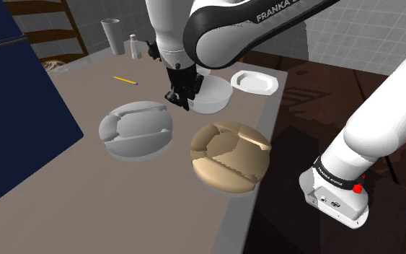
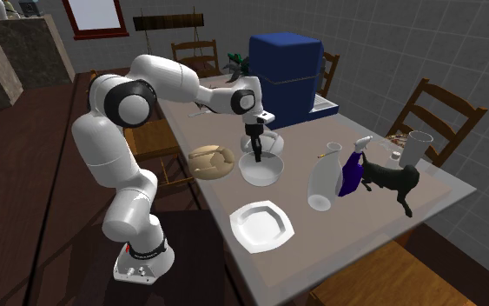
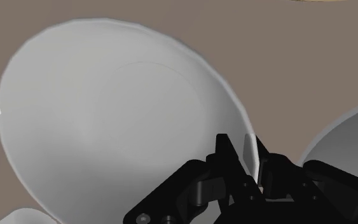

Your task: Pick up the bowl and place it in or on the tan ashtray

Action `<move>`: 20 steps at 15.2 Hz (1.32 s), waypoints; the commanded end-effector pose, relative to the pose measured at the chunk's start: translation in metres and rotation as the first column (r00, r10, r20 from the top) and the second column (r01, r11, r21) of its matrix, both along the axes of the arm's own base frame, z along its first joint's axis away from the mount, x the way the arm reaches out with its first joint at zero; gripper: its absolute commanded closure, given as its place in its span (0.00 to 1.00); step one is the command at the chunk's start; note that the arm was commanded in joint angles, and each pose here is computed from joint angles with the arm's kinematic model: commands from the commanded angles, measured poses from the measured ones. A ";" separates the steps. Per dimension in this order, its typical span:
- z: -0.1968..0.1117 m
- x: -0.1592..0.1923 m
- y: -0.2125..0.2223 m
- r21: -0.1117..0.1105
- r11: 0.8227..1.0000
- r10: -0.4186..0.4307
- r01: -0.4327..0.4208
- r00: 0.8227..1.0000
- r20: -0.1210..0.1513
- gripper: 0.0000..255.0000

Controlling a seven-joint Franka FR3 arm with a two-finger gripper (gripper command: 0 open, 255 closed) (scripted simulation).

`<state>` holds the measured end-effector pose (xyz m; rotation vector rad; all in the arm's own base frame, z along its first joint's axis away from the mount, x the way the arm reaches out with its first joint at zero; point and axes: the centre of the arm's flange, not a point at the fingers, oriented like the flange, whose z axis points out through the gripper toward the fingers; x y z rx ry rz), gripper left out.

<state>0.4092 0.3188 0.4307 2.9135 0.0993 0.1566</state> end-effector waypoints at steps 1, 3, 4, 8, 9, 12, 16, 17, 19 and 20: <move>0.000 0.000 0.000 0.000 1.000 0.000 0.000 1.000 0.000 1.00; 0.000 0.000 0.000 0.000 1.000 0.000 0.000 1.000 0.000 1.00; 0.000 0.000 0.000 0.000 1.000 0.000 0.000 1.000 0.000 1.00; 0.021 0.000 0.000 0.000 1.000 0.000 0.000 1.000 0.000 1.00; 0.026 0.000 0.000 0.000 1.000 0.000 0.000 1.000 0.000 1.00; 0.042 0.000 0.000 0.000 1.000 0.000 0.000 1.000 0.000 1.00; 0.063 0.000 0.000 0.000 1.000 0.000 0.000 1.000 0.000 1.00; 0.069 0.000 0.000 0.000 1.000 0.000 0.000 1.000 0.000 1.00; 0.079 0.000 0.000 0.000 1.000 0.000 0.000 1.000 0.000 1.00; 0.084 0.000 0.000 0.000 1.000 0.000 0.000 1.000 0.000 1.00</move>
